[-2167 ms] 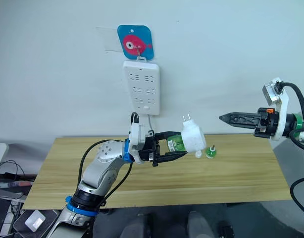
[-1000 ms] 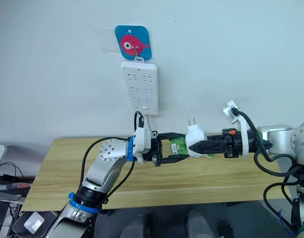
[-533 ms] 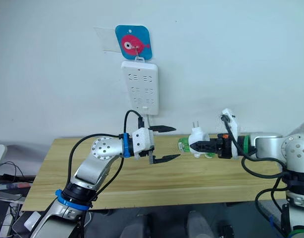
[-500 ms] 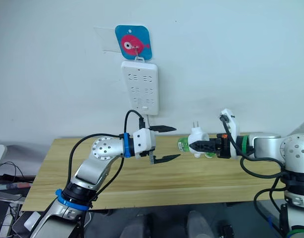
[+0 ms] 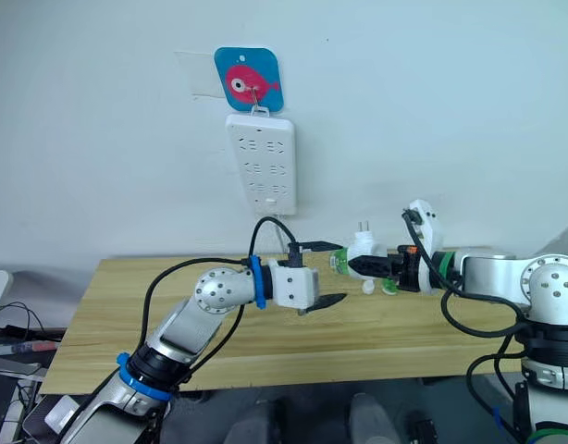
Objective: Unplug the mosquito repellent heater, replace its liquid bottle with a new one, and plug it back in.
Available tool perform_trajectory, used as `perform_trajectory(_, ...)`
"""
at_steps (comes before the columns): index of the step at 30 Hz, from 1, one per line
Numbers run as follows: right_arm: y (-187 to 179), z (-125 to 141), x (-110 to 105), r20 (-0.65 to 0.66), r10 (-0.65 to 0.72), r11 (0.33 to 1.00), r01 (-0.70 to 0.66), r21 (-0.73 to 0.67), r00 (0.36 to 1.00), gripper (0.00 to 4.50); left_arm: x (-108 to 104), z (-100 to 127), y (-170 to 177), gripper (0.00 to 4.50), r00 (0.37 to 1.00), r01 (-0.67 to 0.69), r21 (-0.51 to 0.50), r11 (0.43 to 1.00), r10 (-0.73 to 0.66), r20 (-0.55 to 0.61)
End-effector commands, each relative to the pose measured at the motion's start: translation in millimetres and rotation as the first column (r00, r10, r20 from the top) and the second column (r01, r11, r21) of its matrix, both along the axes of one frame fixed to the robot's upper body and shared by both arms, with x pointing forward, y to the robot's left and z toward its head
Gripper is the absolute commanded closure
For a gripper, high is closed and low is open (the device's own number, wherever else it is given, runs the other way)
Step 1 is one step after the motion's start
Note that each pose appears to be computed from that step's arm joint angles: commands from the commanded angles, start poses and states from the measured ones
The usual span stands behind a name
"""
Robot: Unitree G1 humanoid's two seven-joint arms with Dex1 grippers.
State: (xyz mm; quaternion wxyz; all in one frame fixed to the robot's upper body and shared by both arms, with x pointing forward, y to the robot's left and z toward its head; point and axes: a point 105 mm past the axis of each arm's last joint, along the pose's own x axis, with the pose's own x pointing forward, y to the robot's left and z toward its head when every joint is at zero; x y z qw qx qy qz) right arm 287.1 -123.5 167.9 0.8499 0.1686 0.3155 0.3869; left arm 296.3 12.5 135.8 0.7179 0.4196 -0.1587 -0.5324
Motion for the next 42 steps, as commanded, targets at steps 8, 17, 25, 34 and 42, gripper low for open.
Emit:
perform_trajectory(8, 11.2, 13.9, -8.4, 0.020, 0.011, 0.999, -0.012, 0.041, 1.000, 1.52, 15.0, 10.4, -12.3, 0.00, 0.994, -0.059, 0.013, 0.998, 0.057, 0.089)
perform_trajectory(17, 12.2, 15.3, -7.0, 0.014, -0.002, 0.999, 0.002, 0.042, 1.000, 1.52, 14.7, 9.0, -13.7, 2.25, 0.995, -0.062, 0.039, 0.997, 0.059, 0.085)
perform_trajectory(25, 12.3, 13.6, -14.8, 0.106, 0.141, 0.984, -0.127, -0.126, 0.984, 1.52, -2.3, 1.8, -18.2, 2.25, 0.992, 0.023, -0.027, 0.999, -0.026, -0.121)
perform_trajectory(34, 9.9, 16.2, -13.0, 0.217, 0.320, 0.921, -0.250, -0.299, 0.922, 1.52, 4.4, -3.3, -9.2, 2.25, 0.959, -0.018, -0.130, 0.991, -0.020, -0.282)
perform_trajectory(42, 9.1, 23.5, -15.0, 0.266, 0.316, 0.934, -0.248, -0.259, 0.911, 0.06, 0.5, 1.3, -13.1, 2.25, 0.904, -0.077, -0.307, 0.948, -0.063, -0.422)
